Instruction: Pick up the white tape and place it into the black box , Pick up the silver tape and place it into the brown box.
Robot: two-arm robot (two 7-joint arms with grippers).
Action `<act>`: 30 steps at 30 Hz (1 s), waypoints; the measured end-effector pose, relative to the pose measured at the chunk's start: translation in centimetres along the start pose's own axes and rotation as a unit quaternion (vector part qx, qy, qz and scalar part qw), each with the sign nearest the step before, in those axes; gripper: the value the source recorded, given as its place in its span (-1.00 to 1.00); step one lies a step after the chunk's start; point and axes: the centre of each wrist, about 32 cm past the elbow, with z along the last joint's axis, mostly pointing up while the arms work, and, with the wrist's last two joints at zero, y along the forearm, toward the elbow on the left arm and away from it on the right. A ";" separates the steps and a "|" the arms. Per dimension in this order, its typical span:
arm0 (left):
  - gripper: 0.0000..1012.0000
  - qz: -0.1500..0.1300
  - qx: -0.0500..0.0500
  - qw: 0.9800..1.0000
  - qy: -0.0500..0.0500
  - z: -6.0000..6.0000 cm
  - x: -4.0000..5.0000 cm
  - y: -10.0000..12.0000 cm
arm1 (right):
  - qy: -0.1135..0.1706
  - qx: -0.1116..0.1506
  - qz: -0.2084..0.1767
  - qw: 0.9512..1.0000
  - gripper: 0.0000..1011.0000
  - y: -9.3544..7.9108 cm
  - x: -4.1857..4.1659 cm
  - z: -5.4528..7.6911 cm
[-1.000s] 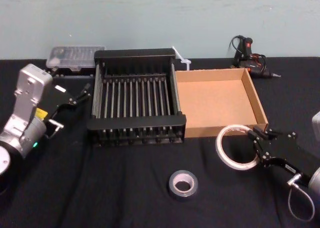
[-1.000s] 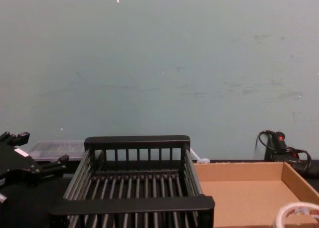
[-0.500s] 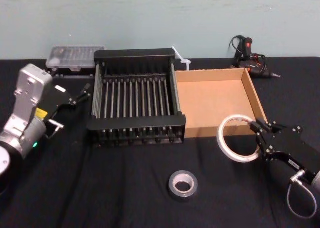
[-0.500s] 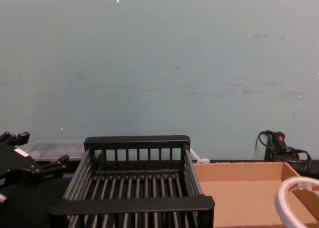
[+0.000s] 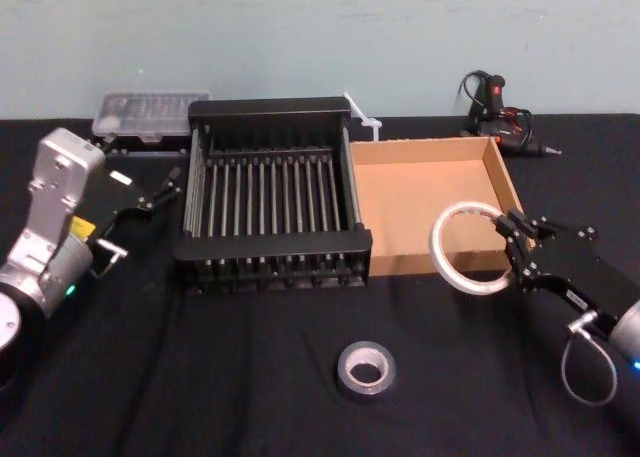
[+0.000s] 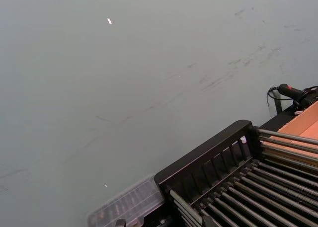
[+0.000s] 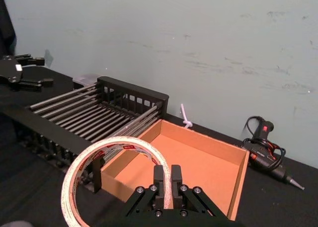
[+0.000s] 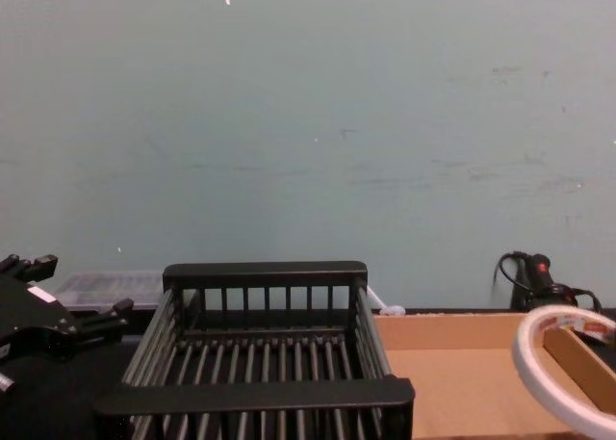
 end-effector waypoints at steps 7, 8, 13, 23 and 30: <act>0.98 0.000 0.000 1.000 0.000 0.0 0.00 0.0 | -0.005 0.005 -0.007 1.000 -0.82 1.7 0.29 0.4; 0.98 0.000 0.000 1.000 0.000 0.0 0.00 0.0 | -0.007 0.006 -0.007 1.000 -0.82 1.9 0.33 0.4; 0.98 0.000 0.000 1.000 0.000 0.0 0.00 0.0 | -0.008 0.008 -0.005 1.000 -0.82 3.8 0.42 0.6; 0.98 0.000 0.000 1.000 0.000 0.0 0.00 0.0 | -0.004 0.012 0.006 1.000 -0.82 7.2 0.01 1.1; 0.98 0.000 0.000 1.000 0.000 0.0 0.00 0.0 | 0.001 0.012 0.008 1.000 -0.82 9.3 -0.11 1.3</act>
